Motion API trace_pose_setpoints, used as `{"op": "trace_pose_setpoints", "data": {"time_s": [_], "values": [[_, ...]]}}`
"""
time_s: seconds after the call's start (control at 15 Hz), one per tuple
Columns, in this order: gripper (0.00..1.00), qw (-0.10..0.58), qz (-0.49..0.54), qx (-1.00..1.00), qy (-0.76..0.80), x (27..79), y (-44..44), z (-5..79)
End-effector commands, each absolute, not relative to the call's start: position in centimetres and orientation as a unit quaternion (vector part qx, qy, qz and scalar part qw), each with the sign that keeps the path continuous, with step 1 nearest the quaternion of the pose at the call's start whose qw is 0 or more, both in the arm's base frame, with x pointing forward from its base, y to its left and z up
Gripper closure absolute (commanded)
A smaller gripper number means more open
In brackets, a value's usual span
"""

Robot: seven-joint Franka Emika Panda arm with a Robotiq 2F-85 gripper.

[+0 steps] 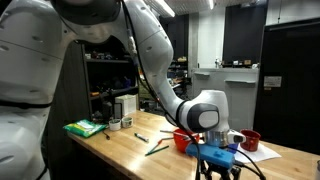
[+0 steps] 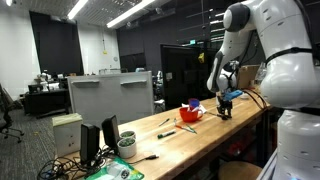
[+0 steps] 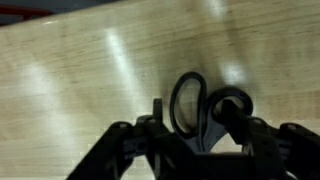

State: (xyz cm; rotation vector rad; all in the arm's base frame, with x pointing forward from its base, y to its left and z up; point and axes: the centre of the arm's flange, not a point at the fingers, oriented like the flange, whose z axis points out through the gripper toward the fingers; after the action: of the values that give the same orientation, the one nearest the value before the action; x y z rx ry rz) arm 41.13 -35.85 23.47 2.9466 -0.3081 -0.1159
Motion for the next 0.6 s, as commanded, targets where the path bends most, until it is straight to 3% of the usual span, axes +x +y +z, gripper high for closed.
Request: {"op": "trace_pose_setpoints", "data": {"time_s": [0.0,0.27,0.53], "values": [[0.26,0.099,-0.034,0.989,-0.1,41.14,-34.94,24.14],[0.33,0.104,-0.029,0.99,-0.096,41.39,-34.48,24.65],[0.33,0.102,-0.024,0.99,-0.093,41.54,-34.19,24.88]]}}
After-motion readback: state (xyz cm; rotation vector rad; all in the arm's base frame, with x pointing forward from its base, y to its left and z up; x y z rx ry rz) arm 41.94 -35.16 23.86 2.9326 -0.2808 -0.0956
